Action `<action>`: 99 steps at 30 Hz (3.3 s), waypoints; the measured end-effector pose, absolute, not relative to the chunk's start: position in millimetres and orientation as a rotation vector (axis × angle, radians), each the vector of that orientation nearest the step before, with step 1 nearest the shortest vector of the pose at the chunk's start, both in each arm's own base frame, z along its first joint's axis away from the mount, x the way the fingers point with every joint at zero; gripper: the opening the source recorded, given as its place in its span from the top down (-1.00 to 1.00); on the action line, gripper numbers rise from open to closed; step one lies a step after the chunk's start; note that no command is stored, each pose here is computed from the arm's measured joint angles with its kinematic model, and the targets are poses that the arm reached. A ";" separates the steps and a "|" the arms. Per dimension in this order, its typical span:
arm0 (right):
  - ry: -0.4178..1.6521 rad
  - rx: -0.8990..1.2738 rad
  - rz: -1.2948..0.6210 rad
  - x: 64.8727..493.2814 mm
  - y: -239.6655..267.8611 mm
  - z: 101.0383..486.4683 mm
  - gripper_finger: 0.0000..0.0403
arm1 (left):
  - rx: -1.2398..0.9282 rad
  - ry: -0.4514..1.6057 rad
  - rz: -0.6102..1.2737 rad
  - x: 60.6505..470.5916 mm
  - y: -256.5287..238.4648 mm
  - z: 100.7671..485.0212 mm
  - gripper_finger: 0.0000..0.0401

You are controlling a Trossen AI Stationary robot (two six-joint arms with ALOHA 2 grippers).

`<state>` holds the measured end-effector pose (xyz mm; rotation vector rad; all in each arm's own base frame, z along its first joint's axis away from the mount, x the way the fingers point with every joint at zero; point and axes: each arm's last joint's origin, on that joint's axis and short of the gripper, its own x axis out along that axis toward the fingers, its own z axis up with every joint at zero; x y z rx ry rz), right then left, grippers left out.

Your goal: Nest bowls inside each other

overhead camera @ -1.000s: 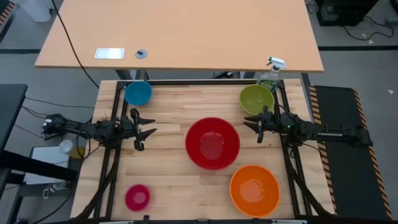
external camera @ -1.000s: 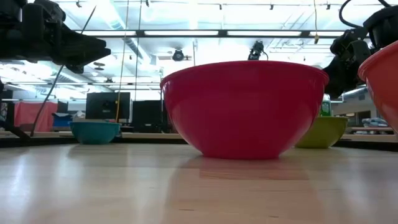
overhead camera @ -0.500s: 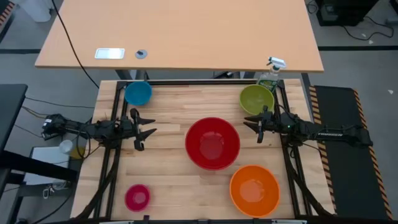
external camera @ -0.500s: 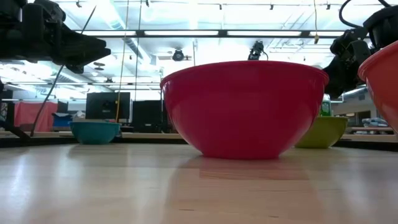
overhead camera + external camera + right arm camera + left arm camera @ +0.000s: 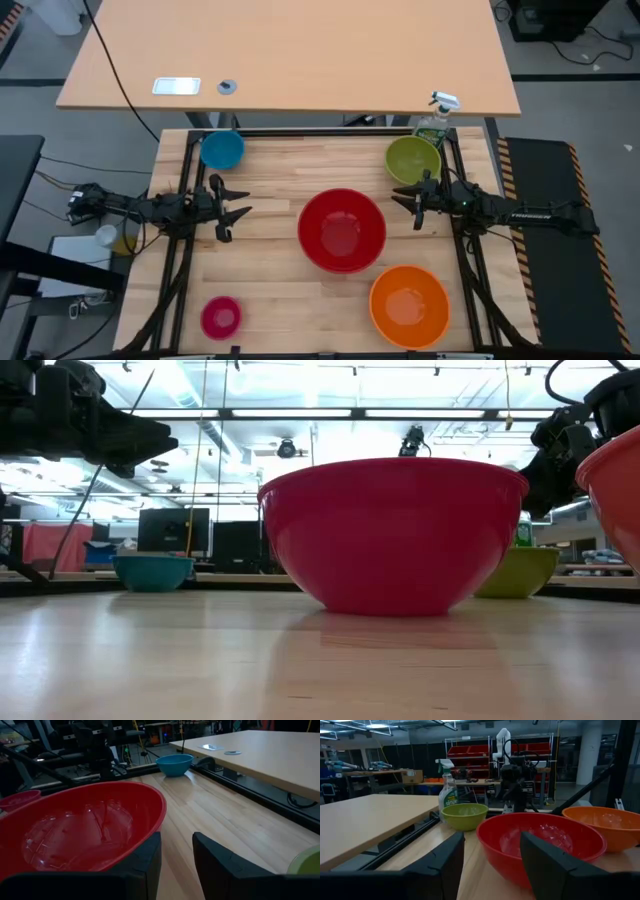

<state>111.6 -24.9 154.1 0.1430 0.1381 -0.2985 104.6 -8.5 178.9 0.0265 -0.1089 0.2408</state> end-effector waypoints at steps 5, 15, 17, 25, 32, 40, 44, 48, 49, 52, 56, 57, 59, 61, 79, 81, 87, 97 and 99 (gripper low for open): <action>0.138 0.143 -0.298 111.6 -24.9 154.0 0.40 | 0.027 -0.109 0.240 104.5 -8.5 178.9 0.03; 0.138 0.143 -0.298 111.6 -24.9 154.1 0.40 | 0.027 -0.109 0.240 104.6 -8.5 178.8 0.03; 0.138 0.143 -0.299 111.6 -24.9 154.1 0.40 | 0.027 -0.109 0.241 104.6 -8.5 178.9 0.03; 0.138 0.143 -0.299 111.6 -24.9 154.0 0.40 | 0.027 -0.108 0.241 104.6 -8.5 178.8 0.03; 0.138 0.143 -0.298 111.6 -24.9 154.1 0.40 | 0.027 -0.109 0.241 104.5 -8.5 178.9 0.03; 0.138 0.143 -0.298 111.6 -24.9 154.1 0.40 | 0.022 -0.110 0.240 104.5 -8.5 178.9 0.03; 0.138 0.143 -0.298 111.6 -24.9 154.1 0.40 | -0.078 -0.123 0.233 104.5 -8.6 179.1 0.03; 0.150 0.010 -0.328 111.3 -26.2 154.8 0.40 | -0.138 -0.178 0.229 103.8 -8.4 183.9 0.03; 0.148 -0.019 -0.336 111.3 -26.5 155.5 0.40 | -0.144 -0.197 0.227 103.5 -8.3 185.8 0.03; 0.149 -0.077 -0.380 111.0 -27.8 156.5 0.40 | -0.158 -0.235 0.225 102.7 -8.2 189.3 0.03; 0.130 -0.083 -0.427 110.7 -29.1 158.6 0.40 | -0.160 -0.242 0.225 102.5 -8.1 190.1 0.03; 0.127 -0.083 -0.431 110.7 -29.2 158.9 0.40 | -0.160 -0.243 0.225 102.5 -8.1 190.2 0.03; 0.091 -0.040 -0.431 110.9 -29.2 161.4 0.40 | -0.163 -0.250 0.225 102.3 -8.1 190.8 0.03; 0.031 0.092 -0.396 111.6 -28.1 164.4 0.40 | -0.173 -0.287 0.223 101.4 -7.9 194.4 0.03; -0.166 0.599 -0.090 124.7 -16.3 223.1 0.44 | -0.099 -0.415 0.163 95.9 -9.0 223.1 0.03; -0.066 0.586 -0.119 134.3 -12.5 236.8 0.47 | -0.086 -0.374 0.164 96.3 -9.0 233.2 0.03; 0.276 0.563 -0.188 168.9 7.9 275.4 0.56 | -0.017 -0.287 0.171 98.8 -9.5 254.8 0.03; 0.769 0.521 -0.316 220.4 64.1 310.1 0.60 | -0.026 -0.281 0.168 101.3 -10.1 264.5 0.03; 0.890 0.521 -0.354 227.7 74.2 312.3 0.60 | -0.029 -0.283 0.168 101.1 -10.1 265.2 0.03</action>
